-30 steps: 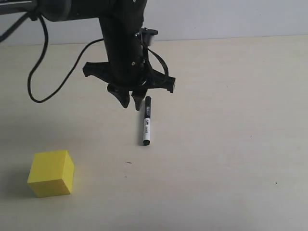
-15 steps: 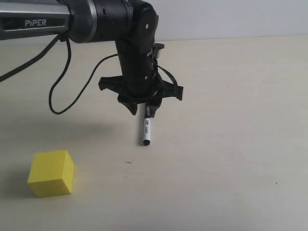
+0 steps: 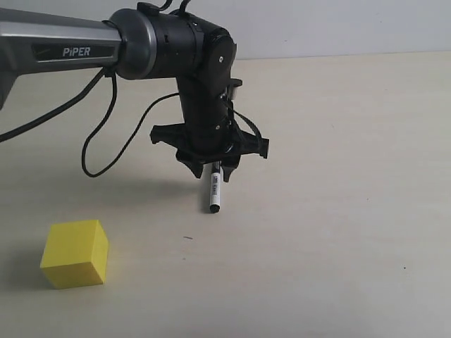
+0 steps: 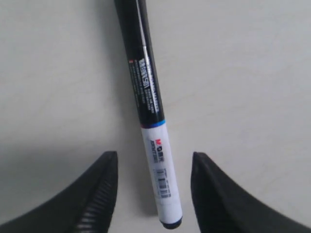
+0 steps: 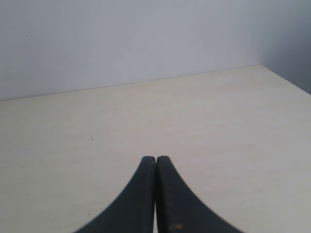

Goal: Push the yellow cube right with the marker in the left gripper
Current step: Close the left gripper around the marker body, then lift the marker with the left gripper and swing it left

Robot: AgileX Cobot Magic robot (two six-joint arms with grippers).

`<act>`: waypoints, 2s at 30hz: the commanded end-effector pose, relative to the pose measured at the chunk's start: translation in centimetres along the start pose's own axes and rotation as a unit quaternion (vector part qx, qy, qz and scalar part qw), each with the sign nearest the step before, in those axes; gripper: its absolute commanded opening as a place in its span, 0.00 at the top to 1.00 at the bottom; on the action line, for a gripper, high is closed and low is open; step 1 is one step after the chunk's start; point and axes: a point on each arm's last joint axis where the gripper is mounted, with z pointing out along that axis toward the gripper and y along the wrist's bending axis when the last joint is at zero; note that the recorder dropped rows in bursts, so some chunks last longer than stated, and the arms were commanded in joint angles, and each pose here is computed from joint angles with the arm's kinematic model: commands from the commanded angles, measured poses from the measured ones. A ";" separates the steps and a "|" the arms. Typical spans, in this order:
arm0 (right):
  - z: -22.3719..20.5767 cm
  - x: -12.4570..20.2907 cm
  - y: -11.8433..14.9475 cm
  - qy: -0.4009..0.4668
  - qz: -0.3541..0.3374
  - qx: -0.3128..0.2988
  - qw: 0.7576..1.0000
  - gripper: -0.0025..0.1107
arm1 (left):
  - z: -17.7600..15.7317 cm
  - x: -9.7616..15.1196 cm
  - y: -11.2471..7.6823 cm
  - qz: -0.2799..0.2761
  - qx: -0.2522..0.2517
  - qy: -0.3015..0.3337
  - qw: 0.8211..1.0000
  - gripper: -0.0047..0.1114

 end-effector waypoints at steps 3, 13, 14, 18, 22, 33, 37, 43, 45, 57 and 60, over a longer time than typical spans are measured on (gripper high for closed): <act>0.0 0.1 0.0 -0.004 0.000 0.003 1.000 0.98 | 0.1 -0.1 -0.2 -0.003 0.005 -0.003 1.000 0.55; 0.0 0.1 0.0 -0.004 0.000 0.003 1.000 0.98 | 1.9 0.0 -0.2 -0.002 -0.003 0.011 1.000 0.55; 0.0 0.1 0.0 -0.004 0.000 0.003 1.000 0.98 | 1.9 0.0 -0.2 -0.002 -0.003 0.011 1.000 0.55; 0.0 0.1 0.0 -0.004 0.000 0.003 1.000 0.98 | 1.9 0.0 -0.2 -0.002 -0.002 0.010 1.000 0.55; 0.0 0.1 0.0 -0.004 0.000 0.003 1.000 0.98 | 1.9 0.0 -0.2 -0.002 -0.002 0.009 1.000 0.55; 0.0 0.1 0.0 -0.004 0.000 0.003 1.000 0.98 | 1.9 0.0 -0.2 -0.005 0.000 0.012 1.000 0.55; 0.0 0.1 0.0 -0.004 0.000 0.003 1.000 0.98 | 1.9 0.0 -0.2 -0.005 0.000 0.012 1.000 0.55; 0.0 0.1 0.0 -0.004 0.000 0.003 1.000 0.98 | 1.9 0.0 -0.2 -0.005 0.000 0.012 1.000 0.55; 0.0 0.1 0.0 -0.004 0.000 0.003 1.000 0.98 | 1.9 0.0 -0.2 -0.005 0.000 0.012 1.000 0.55; 0.0 0.1 -0.1 -0.002 0.000 0.003 1.000 0.98 | 2.7 0.1 -0.2 -0.006 -0.002 0.021 1.000 0.61; 0.0 0.1 -0.1 -0.002 0.000 0.003 1.000 0.98 | 2.5 0.1 -0.3 -0.004 -0.001 0.018 1.000 0.75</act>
